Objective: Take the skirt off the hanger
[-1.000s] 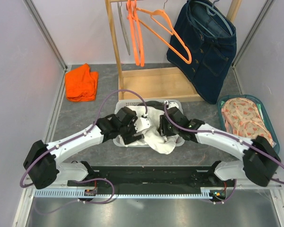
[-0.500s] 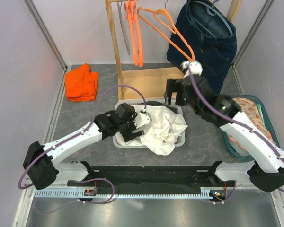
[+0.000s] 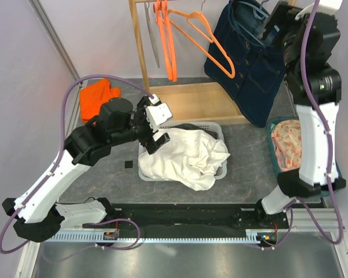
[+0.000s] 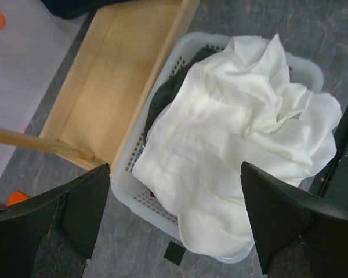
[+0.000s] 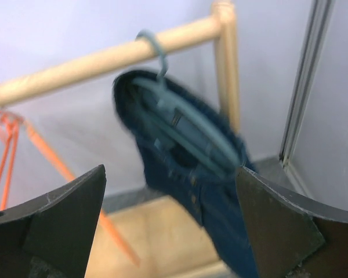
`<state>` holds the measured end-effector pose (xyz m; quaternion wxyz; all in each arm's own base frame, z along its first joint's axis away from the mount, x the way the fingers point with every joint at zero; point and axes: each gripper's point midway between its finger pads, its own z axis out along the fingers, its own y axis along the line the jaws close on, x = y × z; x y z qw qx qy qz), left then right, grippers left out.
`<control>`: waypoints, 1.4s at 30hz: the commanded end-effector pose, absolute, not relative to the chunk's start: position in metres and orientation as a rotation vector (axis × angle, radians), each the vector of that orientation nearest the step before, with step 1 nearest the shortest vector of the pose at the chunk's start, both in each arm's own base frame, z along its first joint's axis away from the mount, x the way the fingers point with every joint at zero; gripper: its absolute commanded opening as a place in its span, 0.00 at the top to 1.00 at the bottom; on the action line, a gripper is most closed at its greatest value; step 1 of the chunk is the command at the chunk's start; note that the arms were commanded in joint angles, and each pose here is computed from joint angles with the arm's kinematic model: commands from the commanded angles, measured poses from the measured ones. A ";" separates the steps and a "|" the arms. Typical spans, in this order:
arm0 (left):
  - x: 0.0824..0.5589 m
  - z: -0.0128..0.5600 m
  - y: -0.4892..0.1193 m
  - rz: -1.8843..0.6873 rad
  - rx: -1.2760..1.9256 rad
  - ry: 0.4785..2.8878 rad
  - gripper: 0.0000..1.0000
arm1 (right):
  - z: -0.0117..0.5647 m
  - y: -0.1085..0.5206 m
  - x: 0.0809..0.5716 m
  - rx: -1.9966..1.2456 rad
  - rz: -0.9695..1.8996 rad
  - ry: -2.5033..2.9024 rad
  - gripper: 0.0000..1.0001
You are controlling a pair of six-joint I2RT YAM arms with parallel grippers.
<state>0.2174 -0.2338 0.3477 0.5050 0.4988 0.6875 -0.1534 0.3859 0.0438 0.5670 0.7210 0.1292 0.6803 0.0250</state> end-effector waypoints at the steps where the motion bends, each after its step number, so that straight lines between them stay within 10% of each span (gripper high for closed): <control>1: 0.207 0.368 -0.237 -0.422 1.234 1.619 0.00 | 0.571 0.011 0.445 0.262 0.057 1.446 0.02; 13: 0.236 0.391 -0.232 -0.259 1.192 1.581 0.01 | 0.533 0.014 0.528 0.049 0.072 1.461 0.17; 27: 0.246 0.383 -0.235 -0.245 1.170 1.608 0.00 | 0.475 0.076 0.537 -0.036 0.314 1.573 0.57; 34: 0.245 0.378 -0.228 -0.218 1.162 1.617 0.00 | 0.514 0.068 0.542 0.046 0.312 1.468 0.96; 42: 0.244 0.372 -0.225 -0.211 1.165 1.624 0.00 | 0.606 0.049 0.500 0.113 0.274 1.193 1.00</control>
